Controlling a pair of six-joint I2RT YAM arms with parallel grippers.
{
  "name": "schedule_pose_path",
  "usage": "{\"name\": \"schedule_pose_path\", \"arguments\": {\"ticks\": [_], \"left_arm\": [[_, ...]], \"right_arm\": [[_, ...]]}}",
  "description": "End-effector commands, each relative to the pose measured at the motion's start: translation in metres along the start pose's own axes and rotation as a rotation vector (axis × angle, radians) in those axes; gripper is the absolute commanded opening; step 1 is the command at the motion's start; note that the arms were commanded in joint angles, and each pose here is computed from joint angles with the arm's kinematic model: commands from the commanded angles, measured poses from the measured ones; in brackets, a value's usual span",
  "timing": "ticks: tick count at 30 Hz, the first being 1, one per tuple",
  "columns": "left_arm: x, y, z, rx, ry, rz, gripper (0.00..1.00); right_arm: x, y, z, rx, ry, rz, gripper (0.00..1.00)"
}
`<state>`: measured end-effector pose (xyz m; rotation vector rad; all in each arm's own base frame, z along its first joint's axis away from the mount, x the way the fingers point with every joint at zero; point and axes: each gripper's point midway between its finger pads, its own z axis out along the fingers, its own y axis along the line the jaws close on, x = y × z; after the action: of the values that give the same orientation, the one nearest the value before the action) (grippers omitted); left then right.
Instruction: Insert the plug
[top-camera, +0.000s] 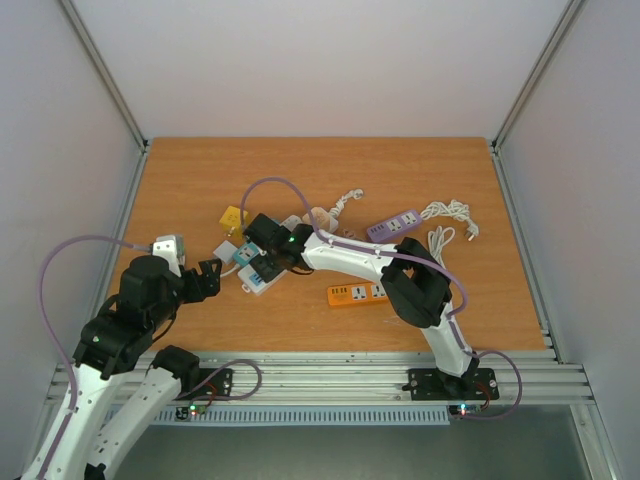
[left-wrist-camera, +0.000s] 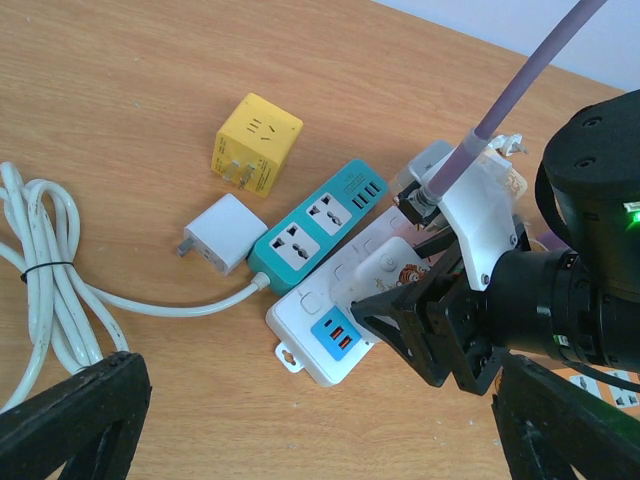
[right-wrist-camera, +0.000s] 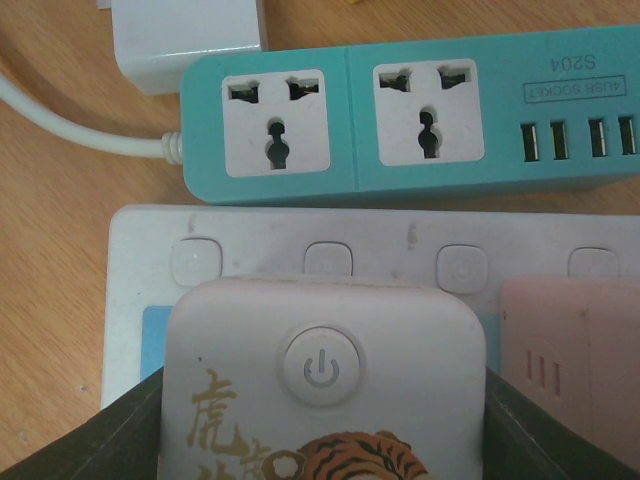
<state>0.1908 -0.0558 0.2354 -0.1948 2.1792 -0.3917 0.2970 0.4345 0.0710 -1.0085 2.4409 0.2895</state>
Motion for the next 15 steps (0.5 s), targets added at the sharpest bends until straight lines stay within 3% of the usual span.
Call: {"name": "schedule_pose_path", "arguments": {"ticks": [1,7,11,15], "left_arm": [[-0.008,-0.003,0.001,0.019,-0.042,0.007,0.94],[-0.008,-0.003,0.001,0.014,-0.04,0.007,0.94],[-0.008,-0.003,0.001,0.015,-0.041,0.007,0.94],[-0.008,-0.003,0.001,0.016,-0.041,0.007,0.94]], "right_arm": [[0.075,-0.023,0.043,0.11,0.222,-0.019,0.38],[0.026,-0.002,-0.004,-0.009,0.078,0.033,0.73],[-0.001,0.02,-0.039,-0.146,-0.011,0.045,0.85],[-0.008,0.022,-0.065,-0.177,-0.074,0.052,0.92]]}}
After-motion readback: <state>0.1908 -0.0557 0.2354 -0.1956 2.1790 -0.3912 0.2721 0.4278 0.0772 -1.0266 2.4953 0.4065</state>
